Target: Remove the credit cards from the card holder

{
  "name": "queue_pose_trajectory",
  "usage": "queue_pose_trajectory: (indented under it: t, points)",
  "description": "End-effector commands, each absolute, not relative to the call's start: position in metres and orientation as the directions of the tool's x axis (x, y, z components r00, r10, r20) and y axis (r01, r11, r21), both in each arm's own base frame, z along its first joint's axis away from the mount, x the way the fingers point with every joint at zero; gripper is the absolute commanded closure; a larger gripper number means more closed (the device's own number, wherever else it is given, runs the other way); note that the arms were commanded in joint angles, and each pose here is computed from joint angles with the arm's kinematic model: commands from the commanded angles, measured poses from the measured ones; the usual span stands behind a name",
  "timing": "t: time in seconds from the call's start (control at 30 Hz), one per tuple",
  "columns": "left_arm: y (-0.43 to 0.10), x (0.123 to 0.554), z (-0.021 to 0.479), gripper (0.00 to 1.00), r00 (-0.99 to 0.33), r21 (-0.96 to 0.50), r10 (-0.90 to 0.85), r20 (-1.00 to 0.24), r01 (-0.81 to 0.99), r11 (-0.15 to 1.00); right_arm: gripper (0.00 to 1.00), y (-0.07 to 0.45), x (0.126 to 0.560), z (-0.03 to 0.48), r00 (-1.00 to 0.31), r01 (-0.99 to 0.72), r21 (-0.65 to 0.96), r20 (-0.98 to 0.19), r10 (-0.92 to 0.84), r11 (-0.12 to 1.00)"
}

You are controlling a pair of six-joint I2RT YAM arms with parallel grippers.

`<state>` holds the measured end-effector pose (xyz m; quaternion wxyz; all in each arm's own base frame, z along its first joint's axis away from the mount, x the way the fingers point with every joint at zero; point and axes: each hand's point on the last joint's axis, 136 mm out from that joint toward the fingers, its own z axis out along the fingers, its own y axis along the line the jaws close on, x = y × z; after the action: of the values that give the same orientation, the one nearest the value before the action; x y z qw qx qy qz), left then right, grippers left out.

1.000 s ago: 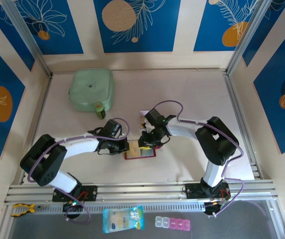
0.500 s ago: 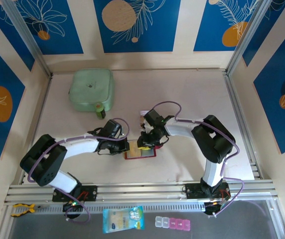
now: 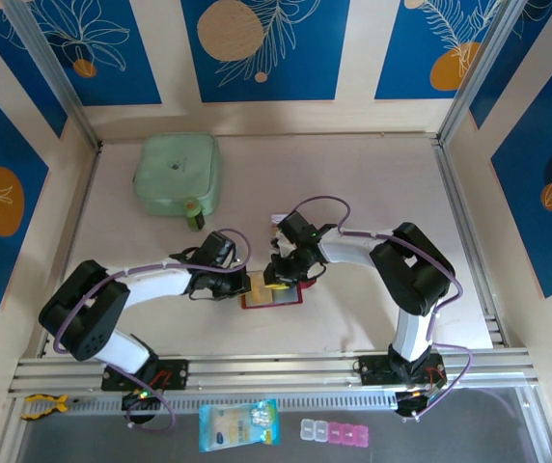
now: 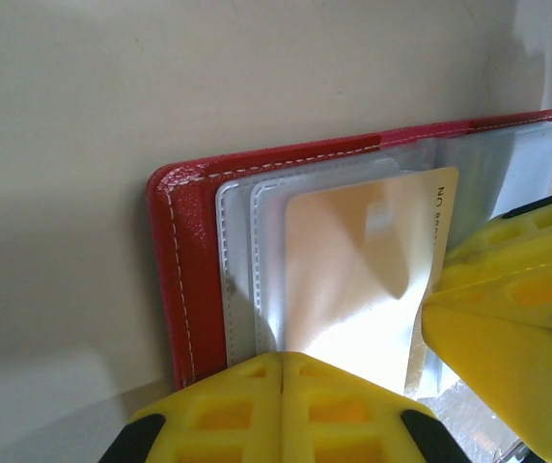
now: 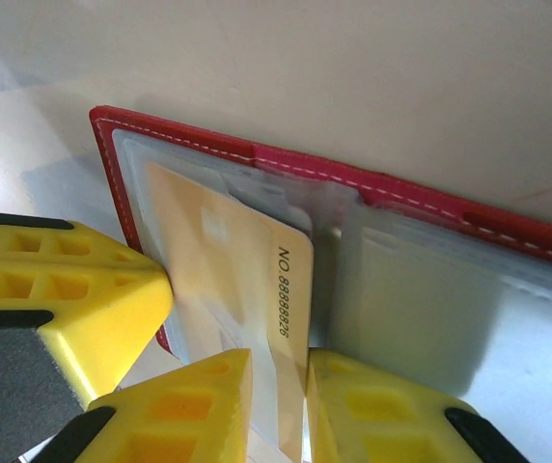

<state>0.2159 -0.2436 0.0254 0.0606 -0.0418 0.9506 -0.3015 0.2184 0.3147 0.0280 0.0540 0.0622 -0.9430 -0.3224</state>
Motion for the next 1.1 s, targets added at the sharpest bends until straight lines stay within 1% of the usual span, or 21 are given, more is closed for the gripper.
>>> queue_pose_trajectory:
  t: [0.0, 0.2, 0.43, 0.83, 1.07]
  points:
    - [-0.230, 0.203, 0.008, 1.00, -0.993, -0.529, -0.117, -0.033, -0.082, 0.844, 0.78, 0.318, 0.213, 0.030, -0.984, -0.072, 0.626, 0.085, -0.160, 0.776]
    - [-0.231, 0.204, 0.008, 1.00, -0.992, -0.530, -0.118, -0.034, -0.082, 0.844, 0.83, 0.319, 0.213, 0.033, -0.984, -0.076, 0.641, 0.073, -0.160, 0.764]
    - [-0.231, 0.204, 0.008, 1.00, -0.993, -0.529, -0.117, -0.030, -0.084, 0.844, 0.92, 0.319, 0.214, 0.038, -0.986, -0.085, 0.660, 0.055, -0.160, 0.747]
    - [-0.228, 0.201, 0.005, 1.00, -0.993, -0.516, -0.117, -0.022, -0.089, 0.852, 0.97, 0.303, 0.216, 0.035, -0.989, -0.080, 0.645, 0.044, -0.141, 0.760]
    - [-0.226, 0.198, 0.001, 1.00, -0.993, -0.509, -0.119, -0.010, -0.097, 0.855, 0.98, 0.291, 0.218, 0.035, -0.992, -0.070, 0.645, 0.038, -0.124, 0.761]
